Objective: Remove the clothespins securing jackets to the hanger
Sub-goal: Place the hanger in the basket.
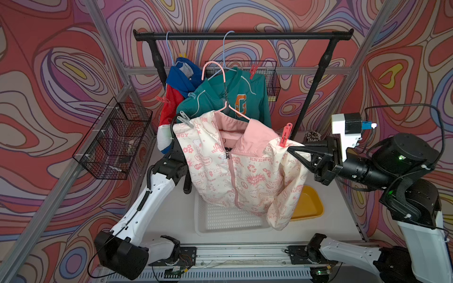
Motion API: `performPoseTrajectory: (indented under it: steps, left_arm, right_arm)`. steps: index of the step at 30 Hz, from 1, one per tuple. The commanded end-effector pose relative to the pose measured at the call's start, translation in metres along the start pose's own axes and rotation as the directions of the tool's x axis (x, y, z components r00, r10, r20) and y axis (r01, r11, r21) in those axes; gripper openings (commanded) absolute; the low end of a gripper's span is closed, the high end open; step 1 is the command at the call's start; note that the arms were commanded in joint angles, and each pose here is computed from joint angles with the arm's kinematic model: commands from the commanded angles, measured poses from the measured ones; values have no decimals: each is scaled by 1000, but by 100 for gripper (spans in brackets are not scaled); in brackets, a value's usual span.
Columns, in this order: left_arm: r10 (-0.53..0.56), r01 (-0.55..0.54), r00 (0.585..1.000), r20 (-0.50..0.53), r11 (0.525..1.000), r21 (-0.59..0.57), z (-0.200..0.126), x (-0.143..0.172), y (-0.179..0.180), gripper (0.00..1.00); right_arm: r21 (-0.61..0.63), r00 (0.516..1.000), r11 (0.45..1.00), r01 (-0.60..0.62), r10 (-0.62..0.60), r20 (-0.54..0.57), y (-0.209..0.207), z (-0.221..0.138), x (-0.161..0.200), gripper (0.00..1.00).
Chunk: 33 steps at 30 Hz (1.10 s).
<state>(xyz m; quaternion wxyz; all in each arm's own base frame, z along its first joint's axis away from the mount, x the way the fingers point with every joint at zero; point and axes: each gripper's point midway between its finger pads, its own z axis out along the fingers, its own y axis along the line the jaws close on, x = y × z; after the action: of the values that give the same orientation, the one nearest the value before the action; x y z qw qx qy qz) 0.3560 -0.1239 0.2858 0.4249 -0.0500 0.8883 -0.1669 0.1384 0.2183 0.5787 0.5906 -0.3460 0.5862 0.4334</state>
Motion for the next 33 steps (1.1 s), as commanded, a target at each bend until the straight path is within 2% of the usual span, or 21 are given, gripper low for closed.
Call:
performPoseTrajectory:
  steps: [1, 9, 15, 25, 33]
  left_arm:
    - [-21, 21, 1000, 5, 1000, -22, -19, 9, 2, 100]
    - [-8, 10, 1000, 16, 993, -118, -34, 21, 27, 100]
    - [-1, -1, 1000, -16, 992, -130, -27, 37, 33, 100]
    - [-8, 1, 998, -57, 994, -113, -13, 49, 32, 100]
    - [27, -37, 995, -99, 994, -103, -1, 65, 23, 100]
  right_arm:
    - [-80, 996, 996, 36, -29, 87, -4, 37, -13, 0]
    - [-134, 998, 991, 14, -5, 67, -17, 71, 24, 0]
    - [-119, 999, 993, 15, -11, 41, -28, 82, 49, 0]
    - [-74, 1000, 997, 11, -11, -4, -47, 81, 102, 0]
    - [-39, 999, 999, -32, 31, -30, -59, 65, 137, 0]
